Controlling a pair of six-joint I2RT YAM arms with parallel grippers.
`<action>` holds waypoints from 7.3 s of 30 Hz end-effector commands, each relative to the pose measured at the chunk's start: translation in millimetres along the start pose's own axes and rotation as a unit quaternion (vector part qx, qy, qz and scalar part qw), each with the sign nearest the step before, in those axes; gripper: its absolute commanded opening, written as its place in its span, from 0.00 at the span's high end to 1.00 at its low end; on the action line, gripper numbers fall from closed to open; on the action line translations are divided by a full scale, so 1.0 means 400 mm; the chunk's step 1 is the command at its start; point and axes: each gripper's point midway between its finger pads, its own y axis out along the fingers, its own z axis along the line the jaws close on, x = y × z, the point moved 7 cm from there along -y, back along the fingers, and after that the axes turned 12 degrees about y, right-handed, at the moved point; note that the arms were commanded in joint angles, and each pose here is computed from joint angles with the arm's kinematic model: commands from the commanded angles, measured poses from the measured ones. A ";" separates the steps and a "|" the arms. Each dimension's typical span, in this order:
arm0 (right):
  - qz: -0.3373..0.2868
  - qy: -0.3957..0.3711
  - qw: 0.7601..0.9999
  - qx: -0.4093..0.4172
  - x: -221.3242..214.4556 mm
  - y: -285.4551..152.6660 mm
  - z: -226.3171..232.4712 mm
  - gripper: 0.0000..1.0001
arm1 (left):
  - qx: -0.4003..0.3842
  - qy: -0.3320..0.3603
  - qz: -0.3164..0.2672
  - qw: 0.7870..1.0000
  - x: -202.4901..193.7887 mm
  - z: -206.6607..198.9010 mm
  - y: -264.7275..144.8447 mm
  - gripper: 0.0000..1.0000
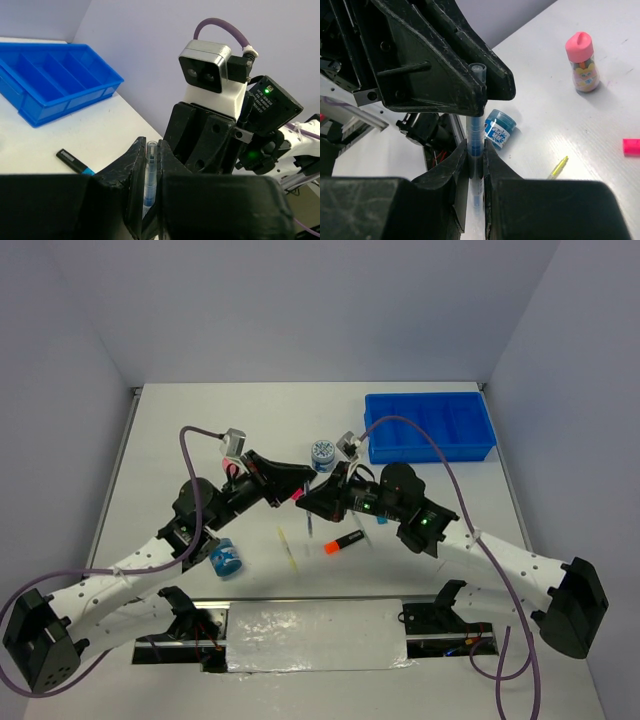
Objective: Sort the stationery into containers
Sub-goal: Close the pen cap on the pen, then place the pen in the storage box, then pick up the pen from the center of the board, then close the pen cap on the pen.
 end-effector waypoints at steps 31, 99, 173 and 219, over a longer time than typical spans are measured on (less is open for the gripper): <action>-0.050 -0.104 0.993 -0.021 0.206 0.099 0.063 1.00 | 0.073 0.064 0.043 0.994 0.019 -0.001 0.000 0.84; -0.019 -0.005 0.866 -0.499 0.521 -0.105 -0.483 0.42 | 0.399 0.089 0.270 0.871 -0.066 0.179 -0.174 0.01; -0.027 -0.009 0.845 -0.534 0.104 -0.378 -0.183 1.00 | 0.498 -0.024 0.388 0.776 -0.424 0.275 0.206 0.35; -0.065 -0.020 0.975 -0.212 0.078 -0.316 -0.019 1.00 | 0.346 -0.006 0.172 0.922 -0.041 0.059 0.212 1.00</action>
